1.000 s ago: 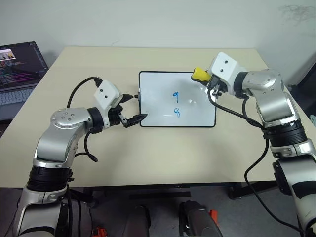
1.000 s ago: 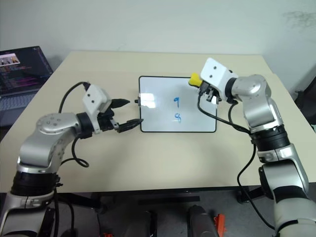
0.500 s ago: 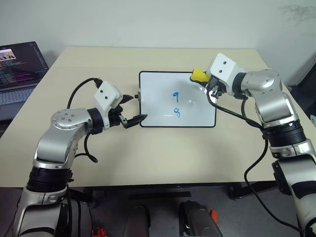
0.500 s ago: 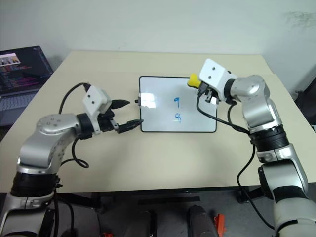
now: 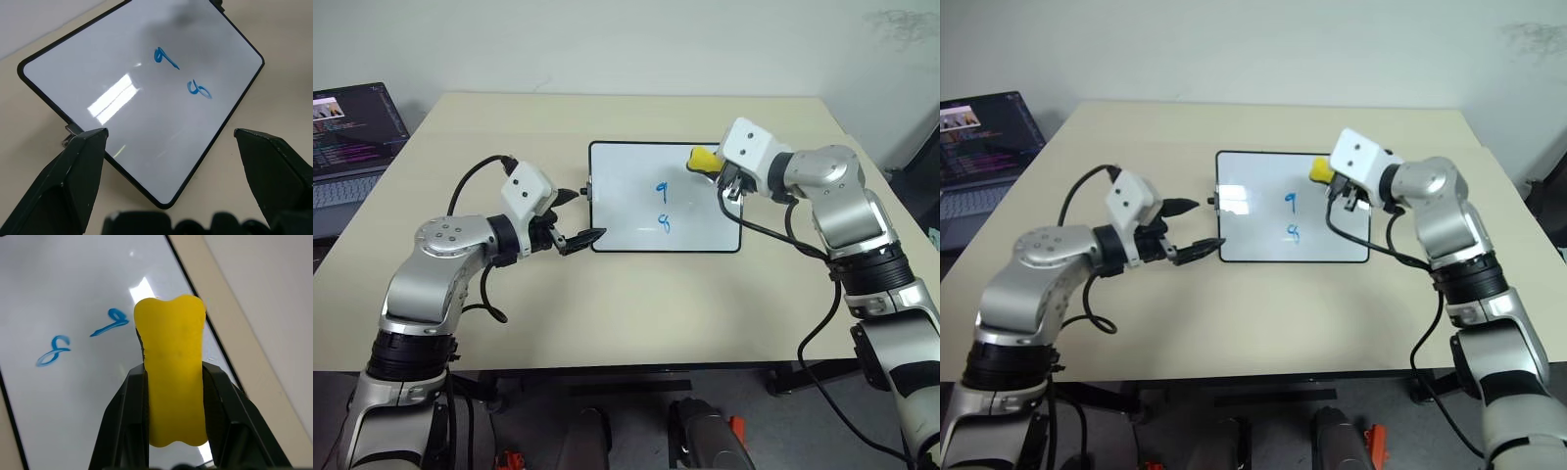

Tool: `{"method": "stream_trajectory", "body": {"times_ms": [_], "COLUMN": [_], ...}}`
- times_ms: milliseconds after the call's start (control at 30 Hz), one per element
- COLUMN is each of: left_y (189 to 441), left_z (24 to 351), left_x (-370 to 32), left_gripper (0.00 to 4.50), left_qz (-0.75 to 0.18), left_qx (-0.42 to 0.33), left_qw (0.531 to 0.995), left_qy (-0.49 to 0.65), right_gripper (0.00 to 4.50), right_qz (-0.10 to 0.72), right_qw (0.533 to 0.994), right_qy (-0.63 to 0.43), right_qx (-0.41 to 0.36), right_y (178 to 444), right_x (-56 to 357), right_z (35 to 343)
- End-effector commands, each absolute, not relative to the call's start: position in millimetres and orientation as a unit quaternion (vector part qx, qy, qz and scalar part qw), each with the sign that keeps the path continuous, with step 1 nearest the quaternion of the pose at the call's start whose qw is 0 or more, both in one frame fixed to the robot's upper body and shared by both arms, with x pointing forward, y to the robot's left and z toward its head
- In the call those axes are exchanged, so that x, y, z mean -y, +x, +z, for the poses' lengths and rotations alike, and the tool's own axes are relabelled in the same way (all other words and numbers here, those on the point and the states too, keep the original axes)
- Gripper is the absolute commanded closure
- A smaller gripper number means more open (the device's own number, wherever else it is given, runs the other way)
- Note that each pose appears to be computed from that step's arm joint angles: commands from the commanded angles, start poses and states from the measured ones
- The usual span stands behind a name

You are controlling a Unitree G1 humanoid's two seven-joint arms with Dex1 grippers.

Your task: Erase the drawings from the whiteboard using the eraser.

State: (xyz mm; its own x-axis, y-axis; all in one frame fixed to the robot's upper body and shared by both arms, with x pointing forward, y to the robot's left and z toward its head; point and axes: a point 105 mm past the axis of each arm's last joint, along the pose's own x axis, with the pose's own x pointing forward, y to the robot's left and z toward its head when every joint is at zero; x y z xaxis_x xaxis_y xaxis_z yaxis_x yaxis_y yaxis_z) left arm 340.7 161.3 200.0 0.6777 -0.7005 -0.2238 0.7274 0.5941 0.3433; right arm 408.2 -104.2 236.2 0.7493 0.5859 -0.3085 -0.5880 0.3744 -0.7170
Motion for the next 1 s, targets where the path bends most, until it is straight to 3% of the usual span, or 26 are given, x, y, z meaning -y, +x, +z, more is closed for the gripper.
{"method": "stream_trajectory", "body": {"times_ms": [33,467,1000], "left_y": [336.0,333.4,329.7], "left_z": [197.0,187.2,186.6], "left_x": [-154.0,-146.3,-148.5], "left_gripper": [0.00,0.00,0.00], "left_qz": [-0.416,-0.426,-0.417], "left_qx": [-0.032,-0.040,-0.040], "left_qw": [0.880,0.878,0.883], "left_qy": [0.225,0.215,0.211], "right_gripper": [3.41,3.41,3.41], "right_qz": [0.355,0.354,0.279], "right_qw": [0.820,0.791,0.780], "right_qy": [-0.448,-0.497,-0.558], "right_qx": [0.001,-0.034,-0.034], "right_y": [410.8,426.5,460.2], "right_x": [96.2,70.3,65.8], "right_z": [233.3,201.7,220.3]}}
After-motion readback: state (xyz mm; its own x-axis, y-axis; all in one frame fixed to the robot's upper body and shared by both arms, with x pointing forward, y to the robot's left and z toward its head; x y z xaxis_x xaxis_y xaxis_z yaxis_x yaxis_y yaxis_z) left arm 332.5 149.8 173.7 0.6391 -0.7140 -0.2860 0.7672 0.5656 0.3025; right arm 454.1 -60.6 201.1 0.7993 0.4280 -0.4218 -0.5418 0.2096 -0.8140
